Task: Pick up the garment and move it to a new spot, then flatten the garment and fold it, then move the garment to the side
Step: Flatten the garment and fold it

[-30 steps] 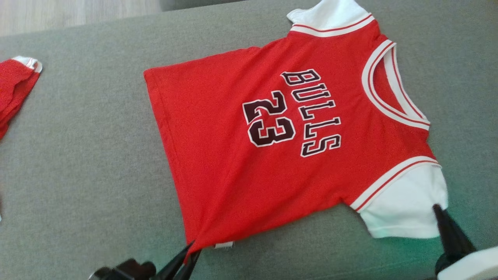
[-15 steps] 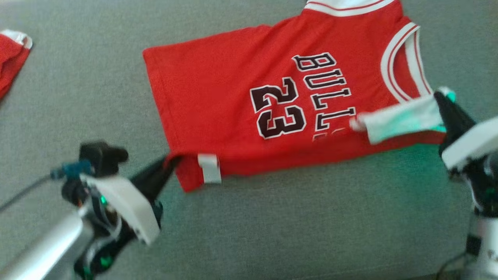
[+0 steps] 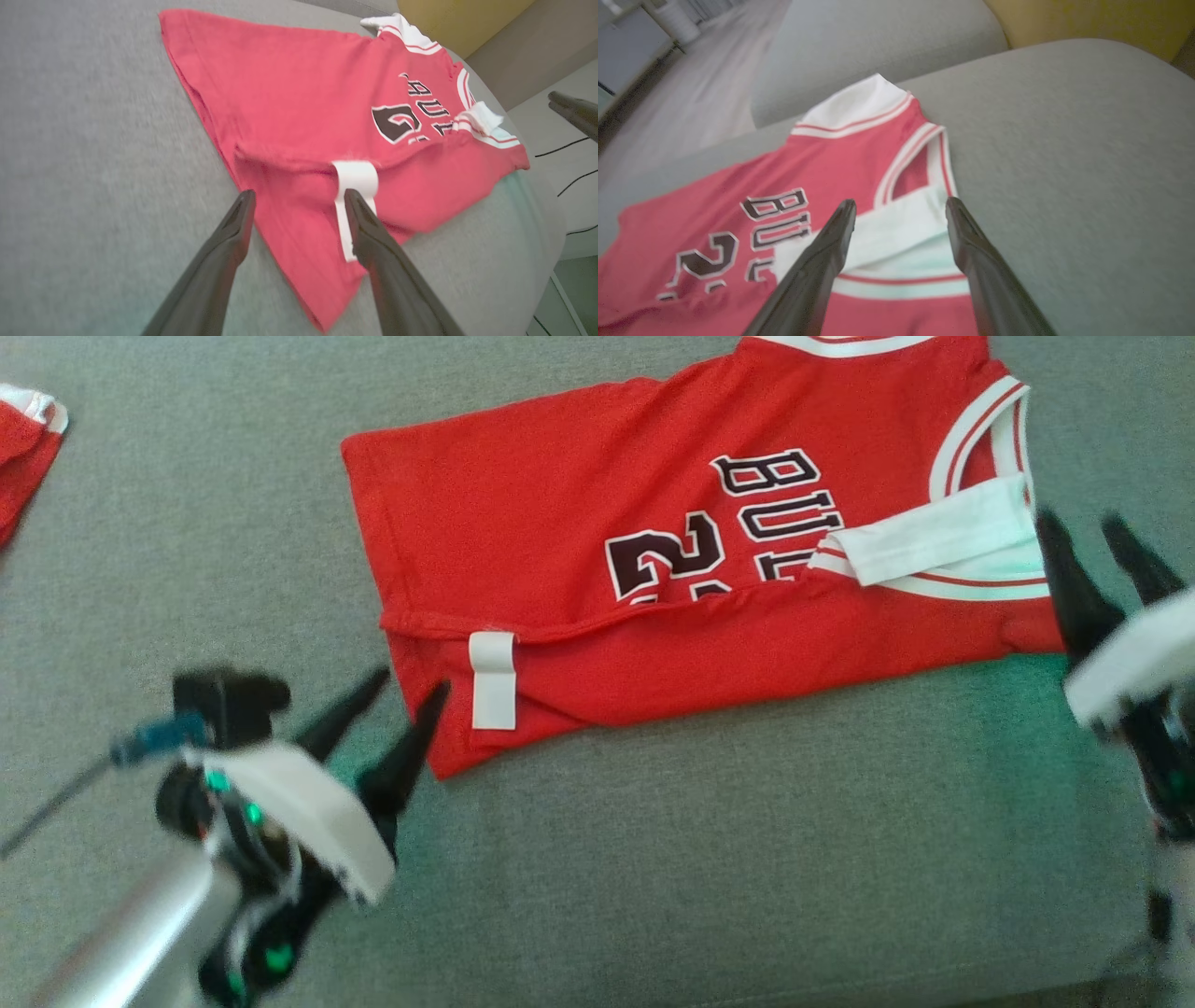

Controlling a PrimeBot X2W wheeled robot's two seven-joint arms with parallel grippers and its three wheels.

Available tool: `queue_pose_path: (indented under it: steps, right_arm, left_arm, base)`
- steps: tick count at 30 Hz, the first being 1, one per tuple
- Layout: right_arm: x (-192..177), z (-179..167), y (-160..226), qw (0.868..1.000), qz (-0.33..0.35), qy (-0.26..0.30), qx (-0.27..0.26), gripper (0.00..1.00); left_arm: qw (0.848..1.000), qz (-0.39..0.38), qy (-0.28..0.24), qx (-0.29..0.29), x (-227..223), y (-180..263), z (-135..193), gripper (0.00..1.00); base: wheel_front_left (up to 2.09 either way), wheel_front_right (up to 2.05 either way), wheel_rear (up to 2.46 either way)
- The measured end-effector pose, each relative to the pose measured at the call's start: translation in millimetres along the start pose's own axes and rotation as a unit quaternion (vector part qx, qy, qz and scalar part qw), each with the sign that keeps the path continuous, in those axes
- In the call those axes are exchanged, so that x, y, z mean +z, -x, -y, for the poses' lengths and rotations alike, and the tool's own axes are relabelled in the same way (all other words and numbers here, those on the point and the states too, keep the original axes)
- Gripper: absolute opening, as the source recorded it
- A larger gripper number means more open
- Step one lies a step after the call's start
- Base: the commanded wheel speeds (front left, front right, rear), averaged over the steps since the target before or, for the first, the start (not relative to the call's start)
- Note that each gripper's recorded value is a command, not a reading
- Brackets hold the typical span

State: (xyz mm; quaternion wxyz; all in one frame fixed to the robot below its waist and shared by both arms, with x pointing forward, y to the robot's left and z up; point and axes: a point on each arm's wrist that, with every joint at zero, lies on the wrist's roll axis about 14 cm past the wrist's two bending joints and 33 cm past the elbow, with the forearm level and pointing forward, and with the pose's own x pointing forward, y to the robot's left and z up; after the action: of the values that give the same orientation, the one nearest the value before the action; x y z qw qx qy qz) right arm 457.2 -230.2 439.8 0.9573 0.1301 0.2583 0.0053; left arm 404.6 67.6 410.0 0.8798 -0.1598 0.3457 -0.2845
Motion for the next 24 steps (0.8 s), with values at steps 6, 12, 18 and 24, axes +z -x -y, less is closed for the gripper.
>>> queue_pose_path:
  steps: [6, 12, 18, 24]
  right_arm:
    - [-46, 45, 22, 0.995, -0.065, 0.046, -0.057, 1.00]
    - [-58, 50, 6, 0.992, -0.093, 0.055, -0.064, 1.00]
    - [-73, 39, -12, 0.988, -0.134, 0.063, -0.046, 1.00]
    - [-75, 35, -16, 0.986, -0.152, 0.057, -0.034, 0.00]
  left_arm:
    - [0.999, -0.019, 0.045, 0.008, -35, 12, 10, 1.00]
    - [0.998, -0.024, 0.056, 0.013, -41, 1, 5, 1.00]
    - [0.998, -0.025, 0.056, -0.003, -41, -14, 12, 1.00]
    - [0.998, -0.041, 0.044, -0.019, -46, -19, 18, 0.00]
  base:
    - [0.00, 0.00, 0.00]
    - [0.00, 0.00, 0.00]
    - [0.00, 0.00, 0.00]
    - [0.00, 0.00, 0.00]
